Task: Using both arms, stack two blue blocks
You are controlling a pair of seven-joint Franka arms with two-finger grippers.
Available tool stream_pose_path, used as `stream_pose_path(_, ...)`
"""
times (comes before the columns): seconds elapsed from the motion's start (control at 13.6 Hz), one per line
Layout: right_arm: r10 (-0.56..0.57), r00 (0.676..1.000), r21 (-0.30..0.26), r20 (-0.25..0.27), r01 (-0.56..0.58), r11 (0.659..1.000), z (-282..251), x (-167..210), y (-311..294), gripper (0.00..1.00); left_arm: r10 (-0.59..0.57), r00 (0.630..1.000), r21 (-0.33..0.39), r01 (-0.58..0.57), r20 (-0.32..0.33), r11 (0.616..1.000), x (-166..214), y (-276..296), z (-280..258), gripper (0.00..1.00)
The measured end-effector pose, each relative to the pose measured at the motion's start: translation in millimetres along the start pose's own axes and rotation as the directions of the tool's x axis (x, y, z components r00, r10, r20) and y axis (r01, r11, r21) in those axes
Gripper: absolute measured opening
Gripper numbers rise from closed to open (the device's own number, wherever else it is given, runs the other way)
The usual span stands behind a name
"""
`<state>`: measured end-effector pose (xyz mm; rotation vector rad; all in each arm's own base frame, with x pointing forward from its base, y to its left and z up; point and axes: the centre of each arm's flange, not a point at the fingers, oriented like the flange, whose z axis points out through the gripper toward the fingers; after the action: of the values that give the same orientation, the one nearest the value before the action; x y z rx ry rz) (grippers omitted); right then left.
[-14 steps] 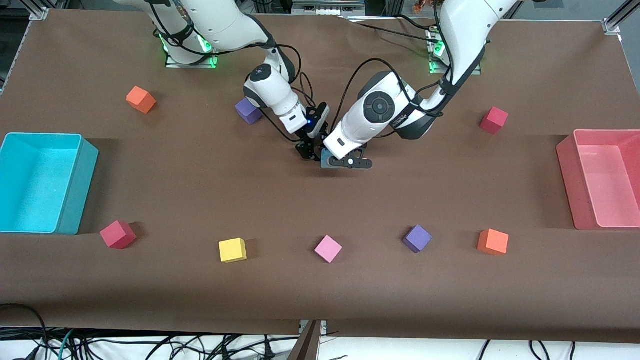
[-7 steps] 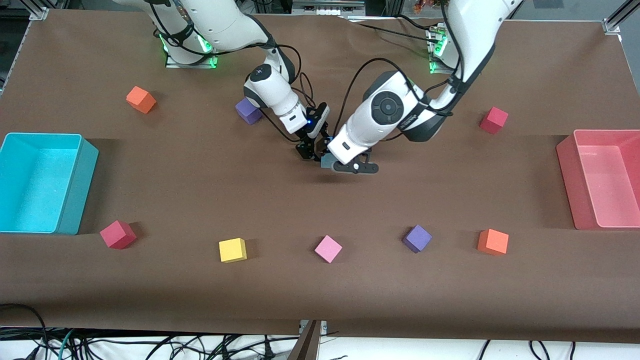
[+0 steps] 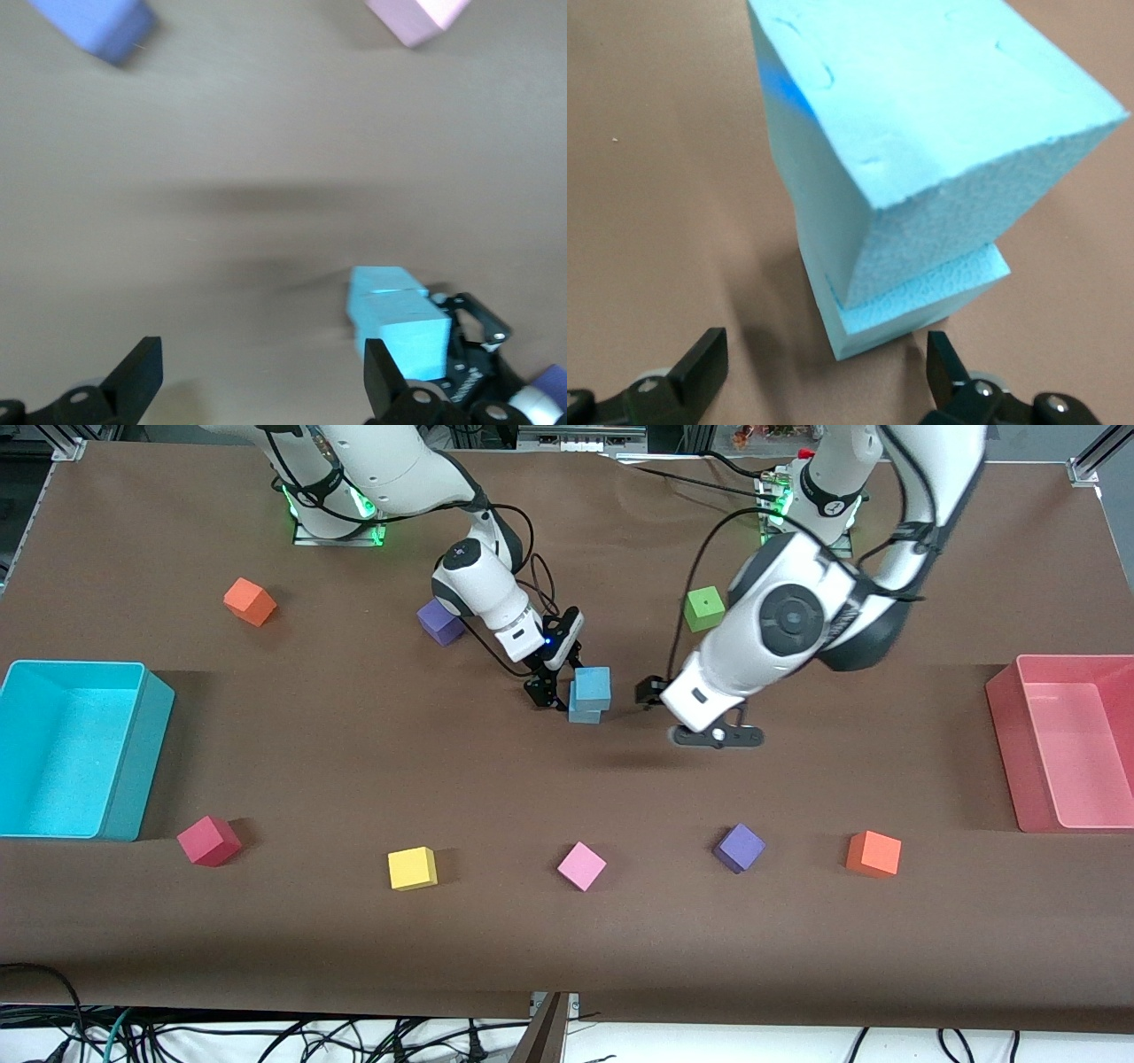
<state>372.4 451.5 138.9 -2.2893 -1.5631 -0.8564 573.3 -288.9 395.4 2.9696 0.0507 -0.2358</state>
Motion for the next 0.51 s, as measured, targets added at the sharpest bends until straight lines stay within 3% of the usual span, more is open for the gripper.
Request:
stream_pose_path(0.29,0.001,1.000,-0.002,0.002,-0.001,1.000,-6,5,2,0.99,0.029,0.999,0.040,-0.029,0.020,0.999,9,-76,-59,1.00)
stream_pose_path(0.51,-0.011,0.993,0.017,0.117,0.009,1.000,-26,26,9,0.99,0.023,1.000,0.078,-0.023,0.007,0.997,-8,-103,-106,1.00)
